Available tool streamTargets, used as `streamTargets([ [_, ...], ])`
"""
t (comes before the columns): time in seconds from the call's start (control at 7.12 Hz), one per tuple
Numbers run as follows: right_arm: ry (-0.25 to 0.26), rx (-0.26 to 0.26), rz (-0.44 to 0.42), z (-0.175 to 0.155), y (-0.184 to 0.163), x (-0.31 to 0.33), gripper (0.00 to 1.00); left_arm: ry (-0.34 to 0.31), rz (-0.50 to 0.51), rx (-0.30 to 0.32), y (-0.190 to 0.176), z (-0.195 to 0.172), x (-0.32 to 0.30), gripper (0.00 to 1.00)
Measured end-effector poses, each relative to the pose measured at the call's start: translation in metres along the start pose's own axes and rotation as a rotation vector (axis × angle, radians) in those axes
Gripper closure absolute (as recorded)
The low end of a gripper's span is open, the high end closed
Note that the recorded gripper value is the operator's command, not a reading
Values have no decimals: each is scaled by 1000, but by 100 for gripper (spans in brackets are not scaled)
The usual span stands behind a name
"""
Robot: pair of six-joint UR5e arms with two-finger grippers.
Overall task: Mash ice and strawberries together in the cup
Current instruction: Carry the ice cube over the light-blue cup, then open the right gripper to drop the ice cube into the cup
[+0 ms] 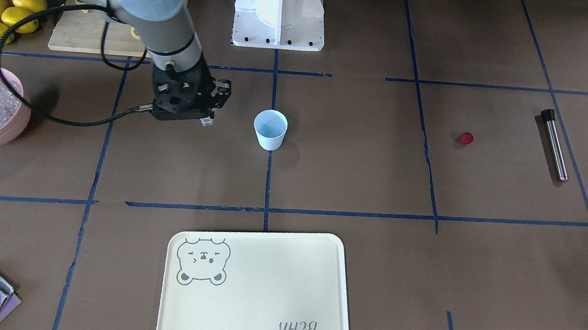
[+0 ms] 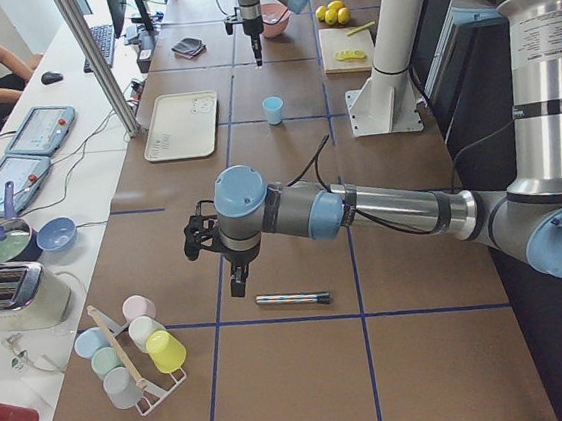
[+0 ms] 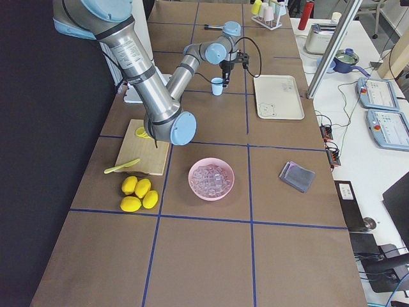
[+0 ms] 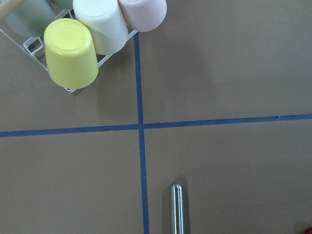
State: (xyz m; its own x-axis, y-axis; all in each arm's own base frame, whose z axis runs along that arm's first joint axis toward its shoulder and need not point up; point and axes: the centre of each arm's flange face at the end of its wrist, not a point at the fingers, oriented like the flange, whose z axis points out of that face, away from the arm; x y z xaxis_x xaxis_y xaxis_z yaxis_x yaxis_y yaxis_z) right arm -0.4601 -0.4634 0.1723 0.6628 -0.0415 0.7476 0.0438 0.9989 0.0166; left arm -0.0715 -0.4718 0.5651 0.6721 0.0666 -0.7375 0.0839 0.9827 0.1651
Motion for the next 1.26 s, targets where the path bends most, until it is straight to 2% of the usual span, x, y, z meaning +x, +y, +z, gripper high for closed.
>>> streamTargets([
  [0.42, 30, 6, 46, 33, 23, -92, 99, 0, -1, -1, 0, 0, 0, 0],
  [0.84, 47, 4, 52, 44, 24, -107, 96, 0, -1, -1, 0, 0, 0, 0],
  [1.12, 57, -1, 55, 49, 24, -107, 69, 0, 0, 0, 0, 0, 0, 0],
  [1.26, 60, -3, 55, 51, 24, -107, 61, 0, 0, 0, 0, 0, 0, 0],
])
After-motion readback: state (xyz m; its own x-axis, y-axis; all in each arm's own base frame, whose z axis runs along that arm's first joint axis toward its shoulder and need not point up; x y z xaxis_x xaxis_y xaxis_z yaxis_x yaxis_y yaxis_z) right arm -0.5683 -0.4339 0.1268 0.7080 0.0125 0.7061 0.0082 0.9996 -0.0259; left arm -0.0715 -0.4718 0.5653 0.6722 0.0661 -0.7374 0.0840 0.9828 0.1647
